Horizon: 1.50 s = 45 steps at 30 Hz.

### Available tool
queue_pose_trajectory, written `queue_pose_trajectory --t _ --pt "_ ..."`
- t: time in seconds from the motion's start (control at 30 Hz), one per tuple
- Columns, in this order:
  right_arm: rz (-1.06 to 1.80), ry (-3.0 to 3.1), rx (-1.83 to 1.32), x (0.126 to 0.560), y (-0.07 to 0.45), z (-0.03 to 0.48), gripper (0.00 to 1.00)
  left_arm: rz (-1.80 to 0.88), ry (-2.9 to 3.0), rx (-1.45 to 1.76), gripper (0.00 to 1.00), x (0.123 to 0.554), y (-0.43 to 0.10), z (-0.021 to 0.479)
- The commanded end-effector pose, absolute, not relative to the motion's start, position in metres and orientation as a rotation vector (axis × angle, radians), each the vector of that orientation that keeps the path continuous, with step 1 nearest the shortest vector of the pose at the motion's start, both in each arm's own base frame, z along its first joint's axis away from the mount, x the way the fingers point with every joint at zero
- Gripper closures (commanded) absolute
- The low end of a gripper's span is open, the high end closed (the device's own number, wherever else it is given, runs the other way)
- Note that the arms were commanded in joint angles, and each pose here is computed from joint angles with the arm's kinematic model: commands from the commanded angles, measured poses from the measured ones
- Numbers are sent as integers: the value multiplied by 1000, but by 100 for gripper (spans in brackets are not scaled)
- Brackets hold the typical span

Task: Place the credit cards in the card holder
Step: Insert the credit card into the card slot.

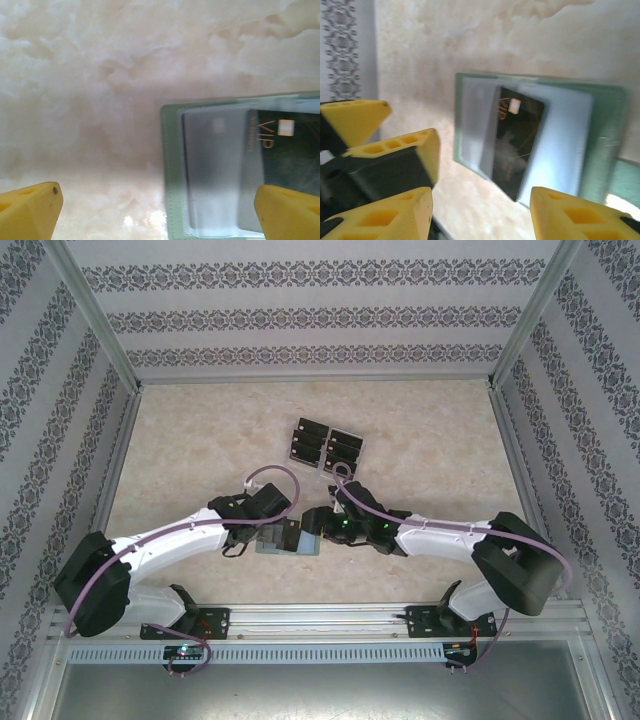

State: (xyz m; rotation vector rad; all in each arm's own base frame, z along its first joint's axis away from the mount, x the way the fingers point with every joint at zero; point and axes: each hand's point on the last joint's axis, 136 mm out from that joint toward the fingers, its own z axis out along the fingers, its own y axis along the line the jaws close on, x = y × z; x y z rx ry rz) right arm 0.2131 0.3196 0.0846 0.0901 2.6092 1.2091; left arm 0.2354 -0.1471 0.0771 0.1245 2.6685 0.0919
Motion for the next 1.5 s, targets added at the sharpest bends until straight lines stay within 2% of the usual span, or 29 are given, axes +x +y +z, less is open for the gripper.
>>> queue_pose_trajectory --t 0.0,0.2,0.47,0.67,0.83,1.17,1.33,1.47 --pt "826 2716 0 210 276 62 45 63 2699 226 1 237 -161 77" --pt "627 2720 -9 210 244 57 40 36 2696 305 0 242 -191 69" --pt "652 2725 -44 214 253 53 41 53 2683 361 0 246 -210 62" --pt "664 2737 -58 217 260 45 45 52 2690 375 0 246 -216 55" --pt "682 2737 -57 220 265 43 54 49 2698 377 0 244 -219 47" --pt "675 2746 -51 222 264 37 88 58 2715 376 0 240 -216 33" --pt "666 2746 -47 222 262 36 100 75 2723 375 0 239 -213 27" --pt "657 2750 -44 222 259 35 100 96 2723 365 0 238 -208 24"
